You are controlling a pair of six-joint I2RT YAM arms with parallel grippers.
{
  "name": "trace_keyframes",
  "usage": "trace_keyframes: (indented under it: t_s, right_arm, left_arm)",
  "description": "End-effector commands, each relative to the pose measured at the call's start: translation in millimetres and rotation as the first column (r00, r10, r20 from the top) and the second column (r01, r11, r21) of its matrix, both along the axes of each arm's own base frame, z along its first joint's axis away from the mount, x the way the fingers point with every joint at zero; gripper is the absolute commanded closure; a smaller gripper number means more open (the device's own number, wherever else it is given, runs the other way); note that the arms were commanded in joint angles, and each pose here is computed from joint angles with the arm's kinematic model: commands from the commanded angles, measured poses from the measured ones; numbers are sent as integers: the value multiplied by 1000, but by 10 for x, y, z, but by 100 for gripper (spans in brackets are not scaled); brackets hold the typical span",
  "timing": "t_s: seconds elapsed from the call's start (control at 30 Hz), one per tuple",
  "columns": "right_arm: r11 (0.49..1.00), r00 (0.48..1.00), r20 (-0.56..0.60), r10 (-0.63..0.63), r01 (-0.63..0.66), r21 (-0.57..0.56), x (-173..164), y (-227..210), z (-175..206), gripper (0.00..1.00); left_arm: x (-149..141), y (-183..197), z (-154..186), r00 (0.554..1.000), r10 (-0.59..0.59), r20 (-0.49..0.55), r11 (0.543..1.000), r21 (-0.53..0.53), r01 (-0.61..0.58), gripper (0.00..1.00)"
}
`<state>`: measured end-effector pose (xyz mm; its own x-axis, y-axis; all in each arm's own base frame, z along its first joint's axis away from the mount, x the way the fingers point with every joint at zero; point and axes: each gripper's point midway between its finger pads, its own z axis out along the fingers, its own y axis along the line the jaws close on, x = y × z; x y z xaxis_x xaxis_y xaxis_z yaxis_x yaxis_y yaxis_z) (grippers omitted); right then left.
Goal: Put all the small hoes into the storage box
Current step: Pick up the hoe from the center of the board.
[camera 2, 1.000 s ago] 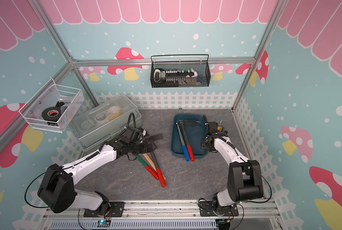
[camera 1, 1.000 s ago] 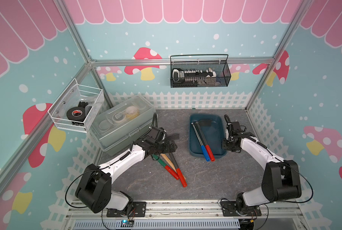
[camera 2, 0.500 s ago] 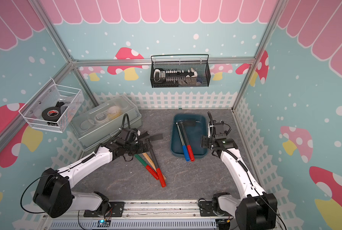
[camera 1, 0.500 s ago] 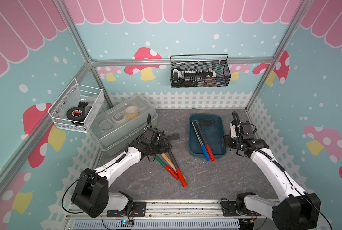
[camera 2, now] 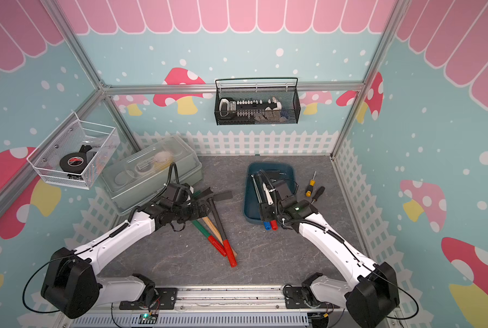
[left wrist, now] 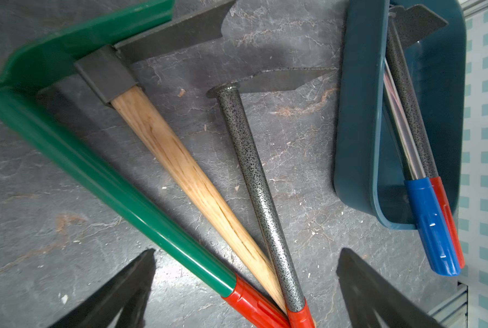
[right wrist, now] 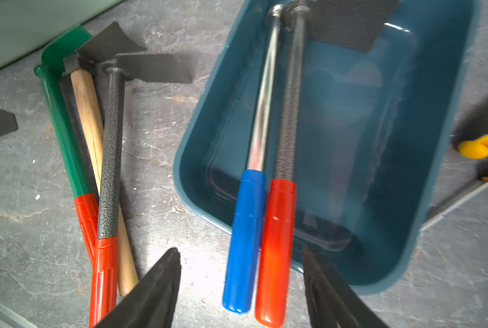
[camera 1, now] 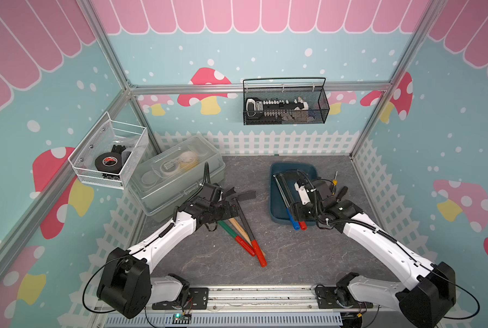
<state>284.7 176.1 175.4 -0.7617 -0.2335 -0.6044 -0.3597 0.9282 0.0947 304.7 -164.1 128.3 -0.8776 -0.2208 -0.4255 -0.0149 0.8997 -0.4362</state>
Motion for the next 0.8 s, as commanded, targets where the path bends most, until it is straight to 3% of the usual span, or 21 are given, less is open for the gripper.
trace_keyframes:
  t_s: [0.0,0.17,0.77]
  right_arm:
    - [1000,1000,20,9,-8,-24,31,167,41,33]
    - [996,998,3,61,-60,-65,-29,490,-52,35]
    - [976,983,-66,171,-178,-125,-280,1338,-556,39]
  left_arm:
    - [-102,115,-64,1000,22,-21,999,34,-21,1]
    - [-98,272,-86,997,76,-24,997,31,-75,1]
    - [-166,314,-185,994,91,-58,996,10,-90,1]
